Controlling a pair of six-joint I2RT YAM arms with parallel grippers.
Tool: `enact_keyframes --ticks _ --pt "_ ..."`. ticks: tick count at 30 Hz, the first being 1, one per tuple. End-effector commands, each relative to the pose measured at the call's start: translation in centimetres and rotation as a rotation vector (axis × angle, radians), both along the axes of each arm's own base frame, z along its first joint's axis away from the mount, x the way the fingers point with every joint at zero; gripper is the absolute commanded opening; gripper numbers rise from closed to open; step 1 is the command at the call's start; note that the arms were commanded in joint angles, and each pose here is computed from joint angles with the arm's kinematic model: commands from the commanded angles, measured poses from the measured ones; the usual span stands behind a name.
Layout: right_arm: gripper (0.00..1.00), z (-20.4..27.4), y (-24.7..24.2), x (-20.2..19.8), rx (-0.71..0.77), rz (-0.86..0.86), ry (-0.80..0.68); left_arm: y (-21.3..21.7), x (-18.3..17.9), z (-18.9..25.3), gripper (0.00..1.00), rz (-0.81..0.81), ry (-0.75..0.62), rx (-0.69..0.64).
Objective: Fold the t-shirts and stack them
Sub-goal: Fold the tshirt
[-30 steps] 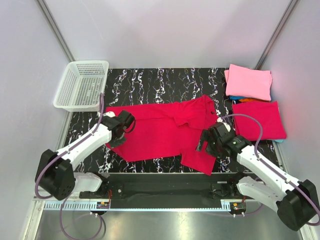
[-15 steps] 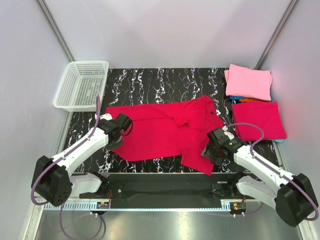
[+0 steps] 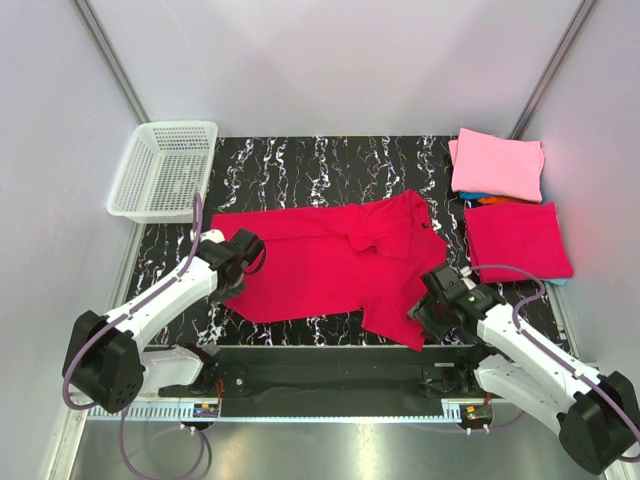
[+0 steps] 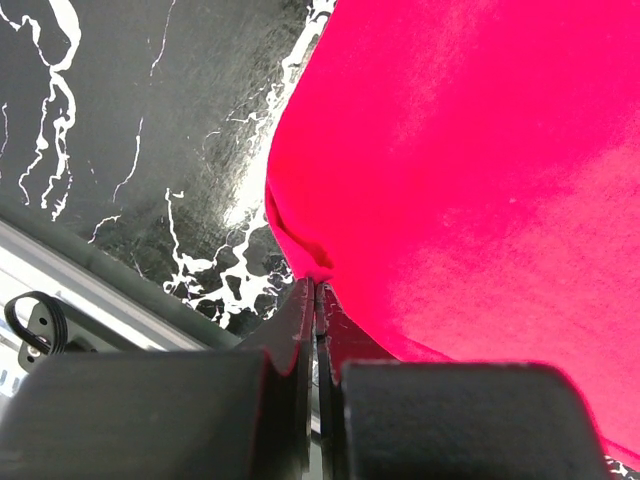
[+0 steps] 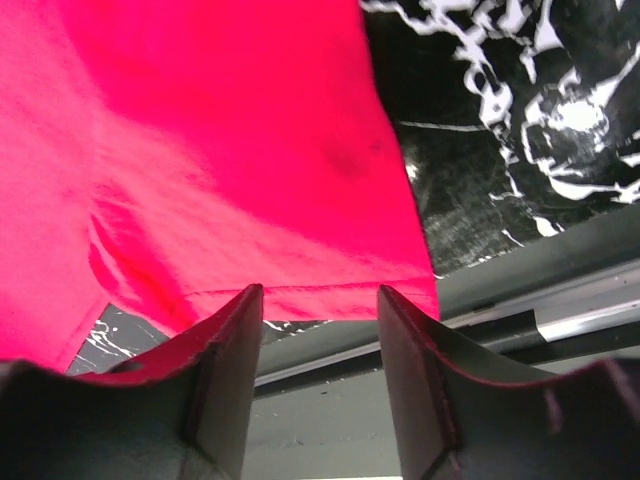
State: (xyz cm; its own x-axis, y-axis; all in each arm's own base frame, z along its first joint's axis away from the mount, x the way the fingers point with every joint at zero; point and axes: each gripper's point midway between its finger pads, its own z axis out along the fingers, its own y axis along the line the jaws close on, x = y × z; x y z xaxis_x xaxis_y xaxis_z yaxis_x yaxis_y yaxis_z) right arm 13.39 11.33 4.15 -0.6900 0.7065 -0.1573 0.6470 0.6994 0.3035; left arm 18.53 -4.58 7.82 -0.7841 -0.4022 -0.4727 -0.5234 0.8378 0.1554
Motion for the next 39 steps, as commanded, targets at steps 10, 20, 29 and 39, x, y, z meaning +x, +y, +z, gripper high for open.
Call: enact_keyframes --ticks 10,20,29,39 --pt "0.55 2.3 -1.0 2.3 -0.141 0.089 -0.072 0.2 0.6 0.0 0.0 -0.012 -0.029 0.017" --pt "0.57 -0.3 -1.6 4.4 -0.38 0.395 0.105 0.4 0.5 -0.3 0.0 -0.018 -0.017 0.03" --pt "0.56 -2.9 -0.1 3.8 -0.331 0.467 0.213 0.2 1.0 0.0 0.0 -0.024 -0.02 0.035" --pt "0.57 -2.8 1.5 7.7 -0.36 0.513 0.171 -0.3 2.2 0.8 0.0 -0.04 -0.032 0.041"
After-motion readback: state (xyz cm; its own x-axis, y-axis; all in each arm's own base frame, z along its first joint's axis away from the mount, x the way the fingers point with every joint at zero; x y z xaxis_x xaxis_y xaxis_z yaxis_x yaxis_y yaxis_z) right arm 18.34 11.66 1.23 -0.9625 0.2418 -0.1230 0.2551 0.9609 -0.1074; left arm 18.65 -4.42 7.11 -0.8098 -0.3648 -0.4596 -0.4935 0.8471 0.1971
